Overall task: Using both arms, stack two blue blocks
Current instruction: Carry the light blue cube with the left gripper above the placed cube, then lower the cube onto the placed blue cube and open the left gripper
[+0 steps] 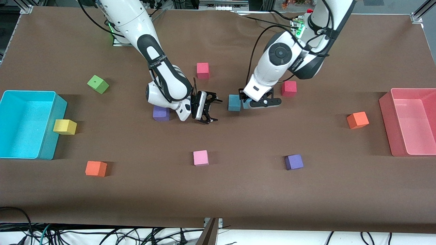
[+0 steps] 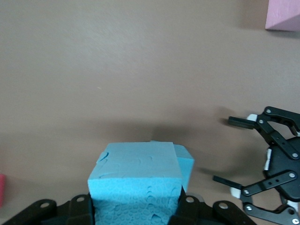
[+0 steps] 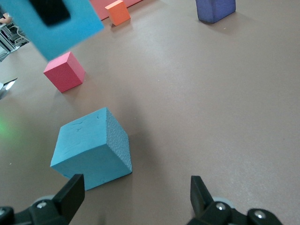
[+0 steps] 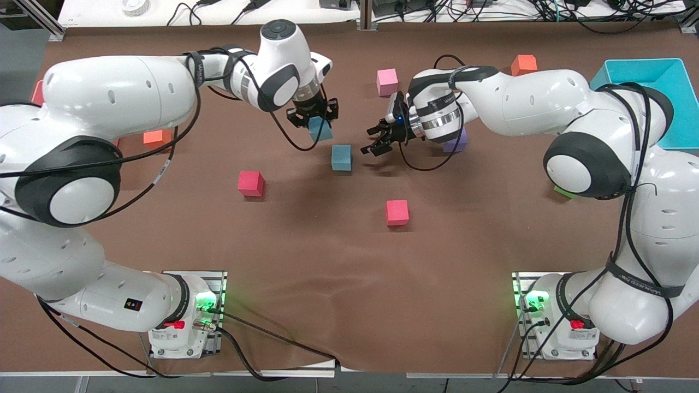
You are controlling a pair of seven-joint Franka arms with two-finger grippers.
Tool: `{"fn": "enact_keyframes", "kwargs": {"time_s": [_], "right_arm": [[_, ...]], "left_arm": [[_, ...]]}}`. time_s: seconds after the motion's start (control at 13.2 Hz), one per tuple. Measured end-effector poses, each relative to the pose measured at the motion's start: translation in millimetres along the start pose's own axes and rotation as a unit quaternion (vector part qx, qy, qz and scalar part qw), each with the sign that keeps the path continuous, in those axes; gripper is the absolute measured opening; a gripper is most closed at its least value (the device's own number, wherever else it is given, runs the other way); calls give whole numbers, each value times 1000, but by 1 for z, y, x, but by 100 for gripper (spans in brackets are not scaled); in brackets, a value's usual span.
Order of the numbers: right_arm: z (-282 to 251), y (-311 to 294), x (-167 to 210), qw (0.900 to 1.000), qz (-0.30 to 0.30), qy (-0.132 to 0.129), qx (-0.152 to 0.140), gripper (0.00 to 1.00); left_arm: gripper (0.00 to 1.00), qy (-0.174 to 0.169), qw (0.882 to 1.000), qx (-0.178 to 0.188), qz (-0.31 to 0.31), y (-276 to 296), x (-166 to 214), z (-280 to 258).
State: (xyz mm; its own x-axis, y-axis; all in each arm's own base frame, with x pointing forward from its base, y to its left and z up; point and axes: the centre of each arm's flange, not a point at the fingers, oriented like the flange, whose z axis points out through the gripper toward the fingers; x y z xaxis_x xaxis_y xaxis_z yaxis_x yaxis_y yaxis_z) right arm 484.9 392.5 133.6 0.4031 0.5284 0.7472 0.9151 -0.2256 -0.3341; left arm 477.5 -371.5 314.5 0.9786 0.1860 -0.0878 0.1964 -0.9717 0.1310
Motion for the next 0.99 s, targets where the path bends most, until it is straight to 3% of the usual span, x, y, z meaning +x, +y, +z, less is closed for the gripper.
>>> {"fn": "enact_keyframes", "kwargs": {"time_s": [0.53,0.99], "right_arm": [[0,0,0,1000,-1,0,-1,100],[0,0,0,1000,-2,-1,-1,100]], "left_arm": [[56,-34,999,13,10,22,-19,46],[56,-23,1000,7,15,29,-21,50]]}}
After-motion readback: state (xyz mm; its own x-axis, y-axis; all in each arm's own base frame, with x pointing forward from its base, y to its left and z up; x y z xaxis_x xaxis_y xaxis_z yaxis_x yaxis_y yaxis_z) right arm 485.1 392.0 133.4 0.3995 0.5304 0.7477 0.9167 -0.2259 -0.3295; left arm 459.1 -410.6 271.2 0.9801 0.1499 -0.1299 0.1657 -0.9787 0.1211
